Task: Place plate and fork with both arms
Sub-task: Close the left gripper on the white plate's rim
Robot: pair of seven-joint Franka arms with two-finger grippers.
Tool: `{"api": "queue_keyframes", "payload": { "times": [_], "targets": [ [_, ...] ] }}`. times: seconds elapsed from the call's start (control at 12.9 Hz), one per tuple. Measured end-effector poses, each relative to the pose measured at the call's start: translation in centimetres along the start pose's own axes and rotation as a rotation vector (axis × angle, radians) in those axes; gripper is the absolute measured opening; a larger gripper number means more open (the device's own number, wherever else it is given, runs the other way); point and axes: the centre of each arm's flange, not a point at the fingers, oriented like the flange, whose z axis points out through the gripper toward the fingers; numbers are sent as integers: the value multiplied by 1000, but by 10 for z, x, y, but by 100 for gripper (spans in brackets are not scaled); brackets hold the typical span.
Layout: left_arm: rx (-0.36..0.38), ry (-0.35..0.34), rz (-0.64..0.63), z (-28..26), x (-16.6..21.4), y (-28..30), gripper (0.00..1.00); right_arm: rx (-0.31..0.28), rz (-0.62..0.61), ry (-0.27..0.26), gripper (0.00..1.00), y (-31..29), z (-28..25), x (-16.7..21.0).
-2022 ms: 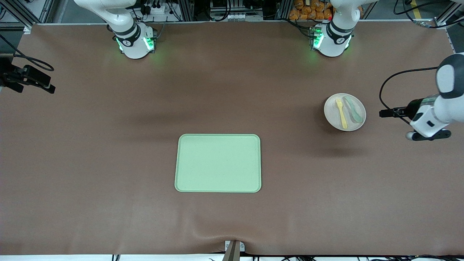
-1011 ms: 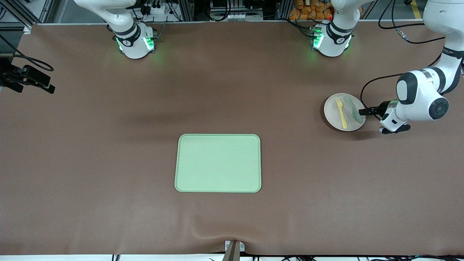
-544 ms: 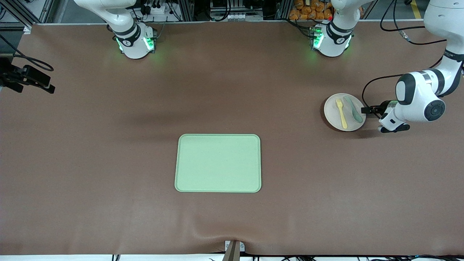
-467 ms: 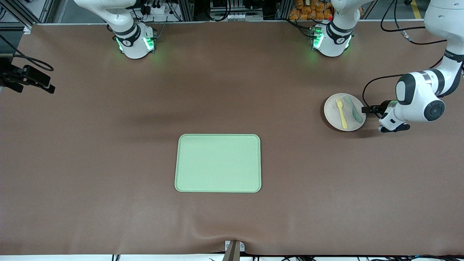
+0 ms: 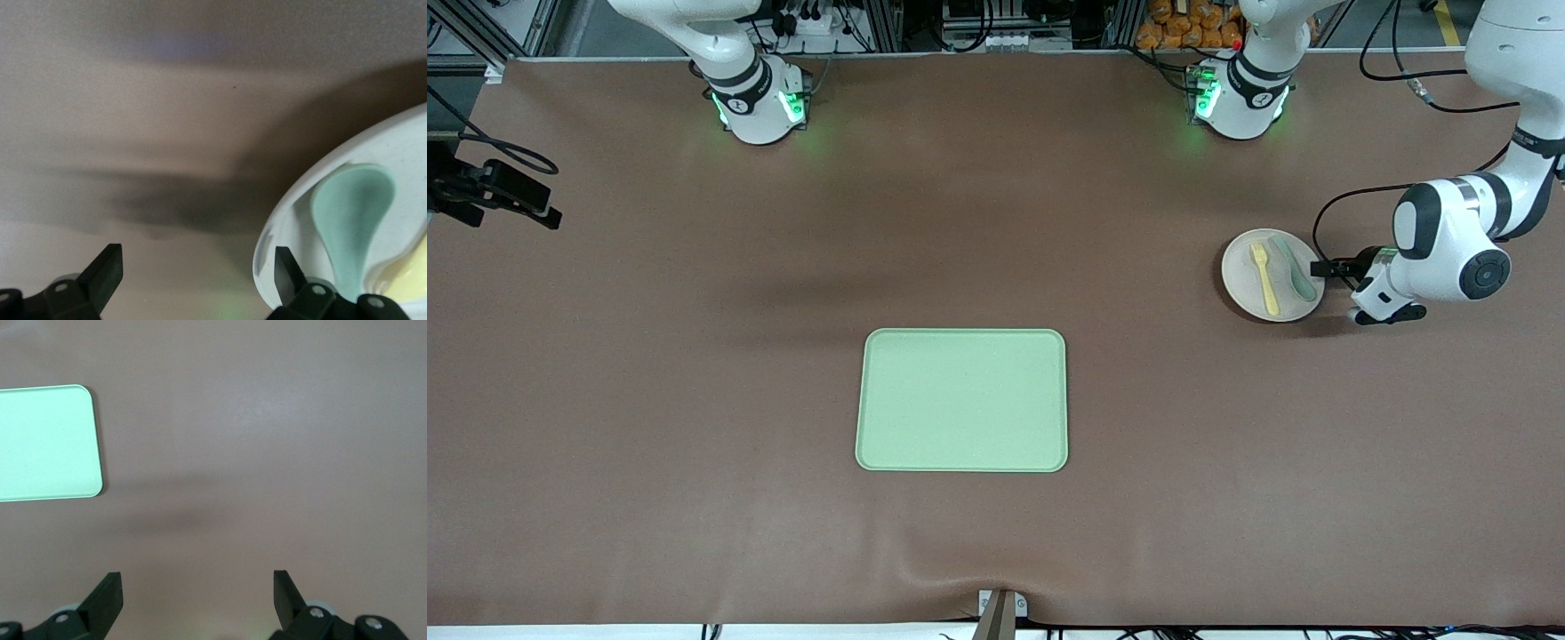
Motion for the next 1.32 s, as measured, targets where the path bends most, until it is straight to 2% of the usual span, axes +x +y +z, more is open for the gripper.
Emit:
{"api": "queue_keyframes", "payload": {
  "times": [0.54,1.09,1.17,1.32],
  "targets": [
    [2,-15,18,6,-3,10,100,0,1,-3,100,0,0,0],
    [26,6,61,-4,5,33,22,0,1,-3,100,0,0,0],
    [29,2,67,-7,5,34,13,0,1,-3,100,0,0,0],
    [30,7,69,-9,5,34,13,0,1,-3,100,0,0,0]
  ]
}}
